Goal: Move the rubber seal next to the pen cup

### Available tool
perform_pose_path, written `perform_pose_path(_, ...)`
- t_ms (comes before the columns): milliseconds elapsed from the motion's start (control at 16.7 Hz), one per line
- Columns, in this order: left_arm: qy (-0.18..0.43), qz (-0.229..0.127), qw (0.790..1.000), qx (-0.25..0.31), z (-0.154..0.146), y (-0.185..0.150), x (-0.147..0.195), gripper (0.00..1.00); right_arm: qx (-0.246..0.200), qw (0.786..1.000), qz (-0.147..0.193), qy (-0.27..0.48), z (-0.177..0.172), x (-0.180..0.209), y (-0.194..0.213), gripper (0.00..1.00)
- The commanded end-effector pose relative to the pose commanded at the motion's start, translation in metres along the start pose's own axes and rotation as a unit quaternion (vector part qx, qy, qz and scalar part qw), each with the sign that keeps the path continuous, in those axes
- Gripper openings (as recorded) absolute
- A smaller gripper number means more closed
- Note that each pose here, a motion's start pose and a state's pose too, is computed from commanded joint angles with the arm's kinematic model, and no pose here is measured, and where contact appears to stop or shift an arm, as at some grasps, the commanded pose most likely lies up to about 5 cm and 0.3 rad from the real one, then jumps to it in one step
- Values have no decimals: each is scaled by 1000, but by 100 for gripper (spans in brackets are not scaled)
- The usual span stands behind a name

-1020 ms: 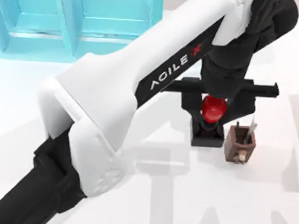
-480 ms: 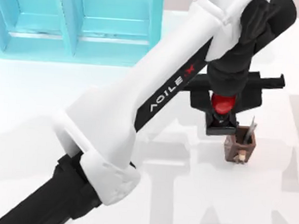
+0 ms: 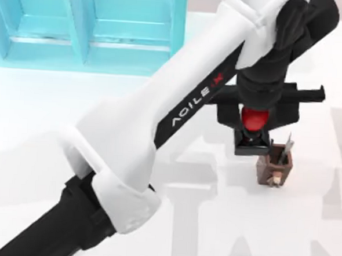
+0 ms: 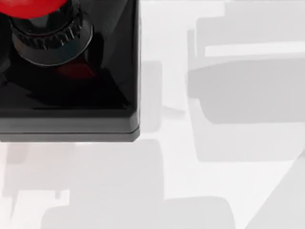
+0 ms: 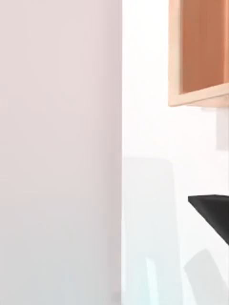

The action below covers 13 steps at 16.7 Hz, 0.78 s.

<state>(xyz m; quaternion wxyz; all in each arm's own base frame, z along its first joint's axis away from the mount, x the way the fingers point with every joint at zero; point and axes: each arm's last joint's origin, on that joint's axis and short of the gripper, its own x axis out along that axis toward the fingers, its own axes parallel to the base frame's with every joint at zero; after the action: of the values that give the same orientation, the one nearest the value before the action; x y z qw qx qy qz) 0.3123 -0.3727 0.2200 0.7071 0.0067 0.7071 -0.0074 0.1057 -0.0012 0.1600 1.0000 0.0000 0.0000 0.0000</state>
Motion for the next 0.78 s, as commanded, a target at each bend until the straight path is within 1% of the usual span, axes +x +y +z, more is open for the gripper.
perform_pose_path(540, 0, 0, 1000, 0, 0, 0, 0, 98, 0, 1000, 0, 0, 0, 0, 0, 100)
perform_pose_path(600, 0, 0, 1000, 0, 0, 0, 0, 100, 0, 1000, 0, 0, 0, 0, 0, 100)
perform_pose_path(780, 0, 0, 1000, 0, 0, 0, 0, 100, 0, 1000, 0, 0, 0, 0, 0, 100)
